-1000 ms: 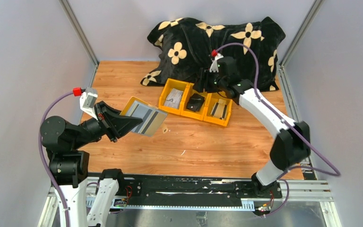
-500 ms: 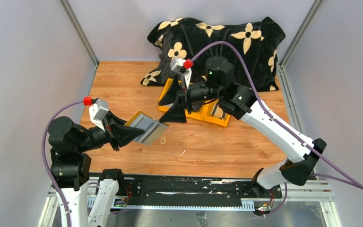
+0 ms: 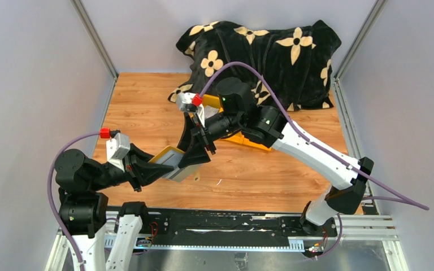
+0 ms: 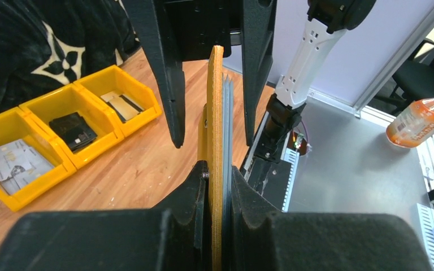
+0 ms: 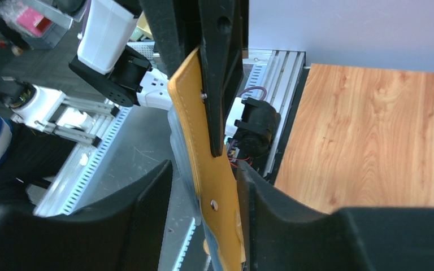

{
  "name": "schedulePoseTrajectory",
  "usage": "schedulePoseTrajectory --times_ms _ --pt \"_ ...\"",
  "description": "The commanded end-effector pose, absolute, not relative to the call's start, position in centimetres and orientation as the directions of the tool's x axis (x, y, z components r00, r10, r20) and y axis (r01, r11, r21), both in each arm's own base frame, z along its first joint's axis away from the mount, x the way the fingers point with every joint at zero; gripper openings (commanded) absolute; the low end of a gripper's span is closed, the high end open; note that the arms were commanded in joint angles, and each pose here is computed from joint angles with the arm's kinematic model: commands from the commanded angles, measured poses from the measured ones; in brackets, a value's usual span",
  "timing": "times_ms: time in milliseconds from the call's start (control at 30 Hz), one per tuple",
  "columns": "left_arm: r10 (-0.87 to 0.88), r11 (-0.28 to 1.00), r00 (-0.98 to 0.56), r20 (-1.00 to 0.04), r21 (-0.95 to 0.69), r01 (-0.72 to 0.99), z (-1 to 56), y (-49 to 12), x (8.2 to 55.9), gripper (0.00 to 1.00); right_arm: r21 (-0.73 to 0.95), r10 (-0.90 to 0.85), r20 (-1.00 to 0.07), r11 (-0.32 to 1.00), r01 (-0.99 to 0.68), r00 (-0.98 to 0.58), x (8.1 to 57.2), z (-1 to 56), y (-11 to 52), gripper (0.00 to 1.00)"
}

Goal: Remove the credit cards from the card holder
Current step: Remove the credit card from the card holder.

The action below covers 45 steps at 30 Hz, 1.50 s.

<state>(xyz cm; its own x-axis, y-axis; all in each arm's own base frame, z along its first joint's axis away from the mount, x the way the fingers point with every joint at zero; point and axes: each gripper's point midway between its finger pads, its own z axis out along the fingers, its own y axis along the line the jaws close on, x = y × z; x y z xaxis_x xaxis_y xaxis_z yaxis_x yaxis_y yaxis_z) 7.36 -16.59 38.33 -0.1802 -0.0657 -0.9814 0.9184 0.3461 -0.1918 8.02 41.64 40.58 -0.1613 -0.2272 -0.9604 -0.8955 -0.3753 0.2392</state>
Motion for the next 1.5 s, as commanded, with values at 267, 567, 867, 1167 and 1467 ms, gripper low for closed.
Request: schedulePoseTrajectory --times_ms 267,567,867,1167,1467 --pt "-0.070 0.346 -0.183 -0.981 -0.196 0.917 38.5 -16.6 7.0 0.46 0.195 -0.111 -0.979 -0.285 -0.938 -0.170 9.2 44.3 42.1 0.00" --pt "-0.156 0.416 -0.146 -0.977 -0.199 0.887 41.3 -16.3 7.8 0.35 0.271 0.260 -0.910 -0.215 -0.938 -0.323 10.4 48.0 39.1 0.00" --pt "-0.217 0.475 -0.095 -0.972 -0.190 0.859 43.1 -15.9 8.5 0.01 0.348 0.237 -0.885 -0.232 -0.908 -0.400 9.7 45.3 38.7 0.09" --pt "-0.086 0.339 -0.196 -0.977 -0.214 0.916 39.4 -16.7 6.6 0.00 0.197 -0.170 -0.975 -0.379 -0.904 -0.141 7.6 41.9 39.1 0.73" --pt "-0.071 0.324 -0.186 -0.980 -0.199 0.925 38.8 -16.8 6.6 0.00 0.133 -0.308 -0.951 -0.444 -0.886 0.012 6.4 39.8 40.1 0.75"
